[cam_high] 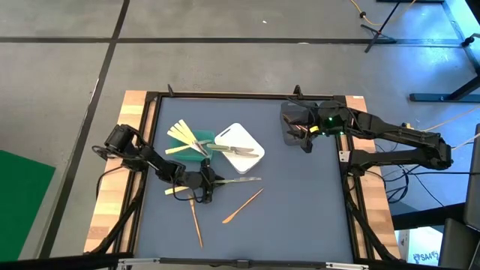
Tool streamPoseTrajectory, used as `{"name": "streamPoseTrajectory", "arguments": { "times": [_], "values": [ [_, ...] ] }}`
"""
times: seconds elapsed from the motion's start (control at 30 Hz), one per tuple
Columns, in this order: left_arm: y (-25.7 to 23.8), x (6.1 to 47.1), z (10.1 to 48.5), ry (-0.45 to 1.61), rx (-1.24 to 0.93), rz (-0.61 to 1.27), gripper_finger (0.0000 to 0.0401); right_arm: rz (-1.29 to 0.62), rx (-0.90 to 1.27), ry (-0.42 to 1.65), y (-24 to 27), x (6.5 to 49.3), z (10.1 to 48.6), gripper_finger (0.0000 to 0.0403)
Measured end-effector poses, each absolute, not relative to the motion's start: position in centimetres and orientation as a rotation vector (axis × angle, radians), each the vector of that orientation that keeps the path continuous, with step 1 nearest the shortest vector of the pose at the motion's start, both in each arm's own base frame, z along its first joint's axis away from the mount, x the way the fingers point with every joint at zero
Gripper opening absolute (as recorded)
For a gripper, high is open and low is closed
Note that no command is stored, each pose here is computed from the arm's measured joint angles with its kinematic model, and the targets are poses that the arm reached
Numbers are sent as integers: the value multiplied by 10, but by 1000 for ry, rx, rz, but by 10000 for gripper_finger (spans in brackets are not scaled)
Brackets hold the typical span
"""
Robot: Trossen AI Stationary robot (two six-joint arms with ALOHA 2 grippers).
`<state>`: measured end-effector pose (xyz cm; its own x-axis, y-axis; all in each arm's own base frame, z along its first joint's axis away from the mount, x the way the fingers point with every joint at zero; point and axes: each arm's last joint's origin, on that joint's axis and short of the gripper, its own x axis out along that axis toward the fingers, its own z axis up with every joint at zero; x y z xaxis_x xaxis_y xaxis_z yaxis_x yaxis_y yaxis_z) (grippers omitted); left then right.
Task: Sort silverware by color (type)
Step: Put the green table knife into the white bin
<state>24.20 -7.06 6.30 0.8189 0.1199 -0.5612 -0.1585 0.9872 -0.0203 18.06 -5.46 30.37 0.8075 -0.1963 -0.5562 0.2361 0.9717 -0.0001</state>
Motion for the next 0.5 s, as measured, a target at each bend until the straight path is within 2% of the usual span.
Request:
{"name": "streamPoseTrajectory", "arguments": {
  "times": [0.13,0.5],
  "values": [
    [-71,242,63,593,-67,148,63,-231,70,587,-55,181,304,167],
    [-71,243,66,565,-76,146,61,-231,70,587,-55,181,304,167]
  ]
}}
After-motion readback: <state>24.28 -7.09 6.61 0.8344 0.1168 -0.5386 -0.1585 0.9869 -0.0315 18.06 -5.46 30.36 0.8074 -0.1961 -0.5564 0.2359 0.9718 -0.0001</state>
